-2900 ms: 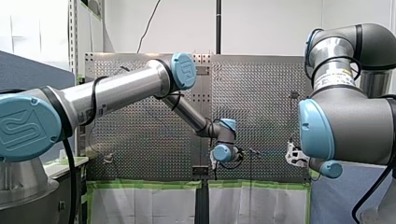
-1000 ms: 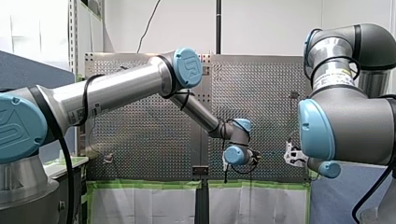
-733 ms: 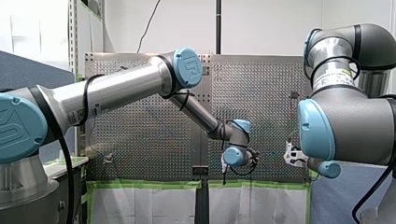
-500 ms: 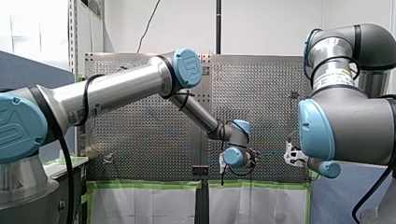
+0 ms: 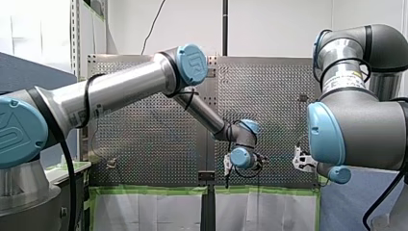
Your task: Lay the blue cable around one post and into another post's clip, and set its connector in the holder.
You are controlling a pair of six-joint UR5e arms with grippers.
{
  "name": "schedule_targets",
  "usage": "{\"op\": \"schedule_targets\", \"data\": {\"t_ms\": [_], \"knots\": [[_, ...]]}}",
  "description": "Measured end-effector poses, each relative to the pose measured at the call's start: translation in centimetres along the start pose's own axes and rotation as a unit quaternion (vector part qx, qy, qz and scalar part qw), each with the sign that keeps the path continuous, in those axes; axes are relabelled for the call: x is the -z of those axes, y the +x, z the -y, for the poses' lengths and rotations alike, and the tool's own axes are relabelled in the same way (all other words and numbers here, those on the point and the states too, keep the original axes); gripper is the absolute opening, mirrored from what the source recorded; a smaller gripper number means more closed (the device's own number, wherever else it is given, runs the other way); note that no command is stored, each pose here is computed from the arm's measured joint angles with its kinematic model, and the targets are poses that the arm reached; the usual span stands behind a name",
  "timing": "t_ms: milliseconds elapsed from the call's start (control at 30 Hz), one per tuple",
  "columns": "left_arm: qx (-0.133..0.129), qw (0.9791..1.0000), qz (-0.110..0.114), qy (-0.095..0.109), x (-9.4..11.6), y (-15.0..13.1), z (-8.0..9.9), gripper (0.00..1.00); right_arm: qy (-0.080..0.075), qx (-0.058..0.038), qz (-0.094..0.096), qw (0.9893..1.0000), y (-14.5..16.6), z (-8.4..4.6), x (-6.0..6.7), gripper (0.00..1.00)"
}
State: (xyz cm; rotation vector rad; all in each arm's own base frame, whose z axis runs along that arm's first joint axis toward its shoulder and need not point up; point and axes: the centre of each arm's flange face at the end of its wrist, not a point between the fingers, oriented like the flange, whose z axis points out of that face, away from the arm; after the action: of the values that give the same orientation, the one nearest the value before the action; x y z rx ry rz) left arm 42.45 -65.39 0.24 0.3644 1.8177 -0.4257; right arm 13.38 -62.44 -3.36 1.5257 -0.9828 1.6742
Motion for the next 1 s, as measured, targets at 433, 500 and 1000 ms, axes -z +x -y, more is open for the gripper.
{"op": "schedule_targets", "data": {"t_ms": [433, 500, 1000], "knots": [[0.031, 0.9983, 0.048, -0.003, 1.4, -4.8, -1.4, 1.00, -0.041, 0.0028, -0.002, 0.9992, 0.2, -1.7, 0.4, 0.00], [0.035, 0.9978, 0.056, -0.005, 1.6, -5.5, -1.7, 1.00, -0.050, 0.0045, -0.002, 0.9987, 0.2, -2.0, 0.5, 0.00], [0.040, 0.9968, 0.064, -0.026, 5.0, -9.3, -3.4, 1.00, -0.061, 0.0087, 0.001, 0.9981, 0.3, -2.8, 0.9, 0.00]]}}
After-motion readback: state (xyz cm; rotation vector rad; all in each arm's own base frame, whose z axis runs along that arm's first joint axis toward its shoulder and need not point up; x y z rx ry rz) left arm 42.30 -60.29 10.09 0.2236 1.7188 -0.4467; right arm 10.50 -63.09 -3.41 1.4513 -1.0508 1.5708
